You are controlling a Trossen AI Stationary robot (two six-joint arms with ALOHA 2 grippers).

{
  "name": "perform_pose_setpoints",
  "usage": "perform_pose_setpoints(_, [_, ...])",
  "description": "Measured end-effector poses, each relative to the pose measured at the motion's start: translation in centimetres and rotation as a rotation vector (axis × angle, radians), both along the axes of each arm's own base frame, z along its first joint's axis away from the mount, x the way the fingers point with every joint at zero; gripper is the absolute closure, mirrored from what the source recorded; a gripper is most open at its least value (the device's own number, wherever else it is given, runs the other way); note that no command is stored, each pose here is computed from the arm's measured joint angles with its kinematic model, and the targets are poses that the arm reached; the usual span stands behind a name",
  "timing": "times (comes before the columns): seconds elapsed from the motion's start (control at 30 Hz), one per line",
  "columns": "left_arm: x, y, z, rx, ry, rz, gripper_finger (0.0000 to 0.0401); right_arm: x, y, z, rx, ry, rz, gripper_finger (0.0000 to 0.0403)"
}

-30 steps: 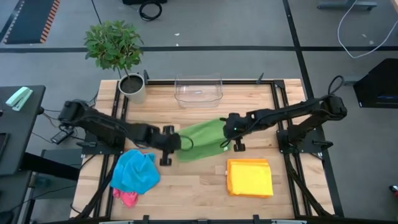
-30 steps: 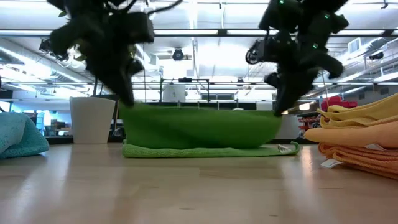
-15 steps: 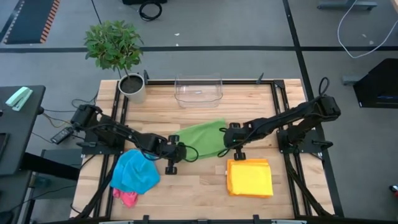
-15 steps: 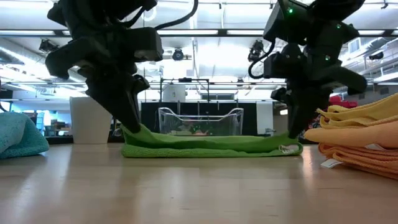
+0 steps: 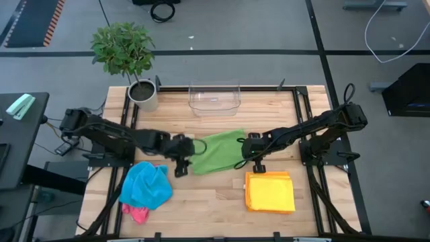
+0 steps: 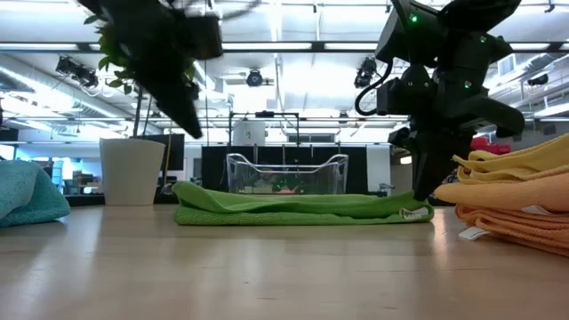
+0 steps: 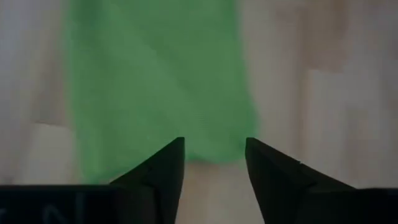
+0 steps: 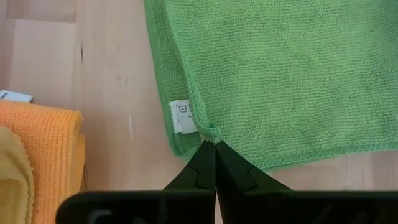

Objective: Fold microfiber towels
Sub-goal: Fold the green towel on the table

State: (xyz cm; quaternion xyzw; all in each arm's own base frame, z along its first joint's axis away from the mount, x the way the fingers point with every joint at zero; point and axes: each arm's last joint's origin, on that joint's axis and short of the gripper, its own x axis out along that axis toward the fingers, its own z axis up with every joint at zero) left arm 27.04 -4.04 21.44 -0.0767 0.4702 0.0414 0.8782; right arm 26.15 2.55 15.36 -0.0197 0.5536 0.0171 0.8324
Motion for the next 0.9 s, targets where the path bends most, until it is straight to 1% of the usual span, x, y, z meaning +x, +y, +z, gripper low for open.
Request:
perform_pose_setpoints(0.07, [0.3,1.7,-0.5,0.015,-0.011,0.044,0.0234,0.0,0.0,0.0,0.000,-0.001,0.000,0.0398])
perform_pose_setpoints(0.13, [0.3,3.4,-2.4,-0.013,0.007,0.085,0.0261,0.0,0.0,0.0,0.001,-0.002,-0.003,0.0398])
perform_pose_setpoints(0.23, [0.3,5.0,-4.6,-0.069,0.005,0.141,0.0326,0.0,0.0,0.0,0.004,-0.006,-0.007,0.0398])
perform_pose_setpoints(0.3, [0.5,5.2,-5.4,-0.094,-0.012,0.136,0.0377,0.1,0.0,0.0,0.006,-0.010,-0.012,0.0398])
perform_pose_setpoints(0.33, [0.6,5.3,-5.7,-0.095,-0.013,0.135,0.0388,0.1,0.0,0.1,0.006,-0.012,-0.012,0.0398])
perform_pose_setpoints(0.4, [0.7,5.4,-6.6,-0.074,0.017,0.127,0.0388,0.1,0.0,0.0,0.006,-0.011,-0.012,0.0398])
perform_pose_setpoints(0.53, [0.8,6.2,-8.5,-0.049,0.104,0.161,0.0394,0.2,0.0,-0.1,0.005,-0.008,-0.011,0.0398])
perform_pose_setpoints(0.63, [0.9,7.0,-9.1,-0.047,0.118,0.193,0.0392,0.3,0.0,-0.6,0.005,0.010,-0.006,0.0398])
perform_pose_setpoints(0.73, [0.9,7.7,-8.9,-0.015,0.111,0.250,0.0394,0.2,0.0,-1.0,0.003,0.035,-0.006,0.0398])
perform_pose_setpoints(0.9, [-0.2,8.9,-7.9,0.027,0.129,0.333,0.0391,0.2,0.0,-1.4,0.005,0.059,-0.008,0.0398])
